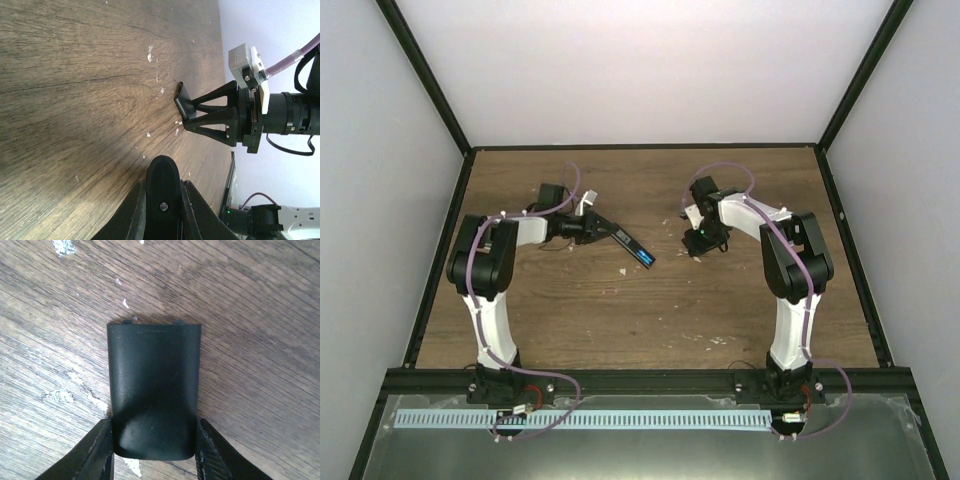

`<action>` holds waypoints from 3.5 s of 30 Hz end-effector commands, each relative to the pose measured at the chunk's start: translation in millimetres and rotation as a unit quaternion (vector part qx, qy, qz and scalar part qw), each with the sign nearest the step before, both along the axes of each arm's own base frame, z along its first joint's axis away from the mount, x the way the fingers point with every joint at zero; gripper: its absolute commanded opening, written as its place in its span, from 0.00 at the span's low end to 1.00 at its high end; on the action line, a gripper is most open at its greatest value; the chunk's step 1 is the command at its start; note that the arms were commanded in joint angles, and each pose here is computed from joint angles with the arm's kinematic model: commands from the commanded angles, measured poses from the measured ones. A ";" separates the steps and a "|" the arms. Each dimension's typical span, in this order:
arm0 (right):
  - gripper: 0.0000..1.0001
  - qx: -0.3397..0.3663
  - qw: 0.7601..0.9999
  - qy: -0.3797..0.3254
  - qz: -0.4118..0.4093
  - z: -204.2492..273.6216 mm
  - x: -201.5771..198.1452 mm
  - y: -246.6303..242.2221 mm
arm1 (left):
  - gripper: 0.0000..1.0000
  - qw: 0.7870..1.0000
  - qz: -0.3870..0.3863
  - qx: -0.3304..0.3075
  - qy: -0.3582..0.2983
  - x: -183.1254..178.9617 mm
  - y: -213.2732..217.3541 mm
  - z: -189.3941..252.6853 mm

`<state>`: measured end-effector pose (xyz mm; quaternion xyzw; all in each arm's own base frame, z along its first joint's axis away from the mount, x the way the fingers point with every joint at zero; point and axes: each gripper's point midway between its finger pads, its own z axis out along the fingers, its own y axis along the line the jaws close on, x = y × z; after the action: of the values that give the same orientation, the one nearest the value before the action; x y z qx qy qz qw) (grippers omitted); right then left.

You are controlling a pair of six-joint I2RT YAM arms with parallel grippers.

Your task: Load the batteries into the remote control

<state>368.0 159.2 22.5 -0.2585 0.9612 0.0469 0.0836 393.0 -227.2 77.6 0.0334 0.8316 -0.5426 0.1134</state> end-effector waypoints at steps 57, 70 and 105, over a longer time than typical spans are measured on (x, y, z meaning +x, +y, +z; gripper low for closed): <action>0.30 0.113 0.968 0.000 0.223 19.5 -54.7 112.1 | 0.00 0.995 -0.055 -0.067 -0.055 -8.3 -11.2 -26.7; 0.31 0.101 0.968 0.001 0.228 12.8 -54.6 114.3 | 0.00 0.994 -0.057 -0.065 -0.061 -5.8 -11.6 -26.1; 0.39 0.090 0.964 0.006 0.248 17.8 -69.2 135.2 | 0.00 0.997 -0.048 -0.051 -0.046 -3.3 -10.2 -31.9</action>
<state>299.4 280.5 32.9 -0.4713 0.8665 0.1427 0.0824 381.2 -237.4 55.0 0.0809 0.7839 -0.6077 0.0988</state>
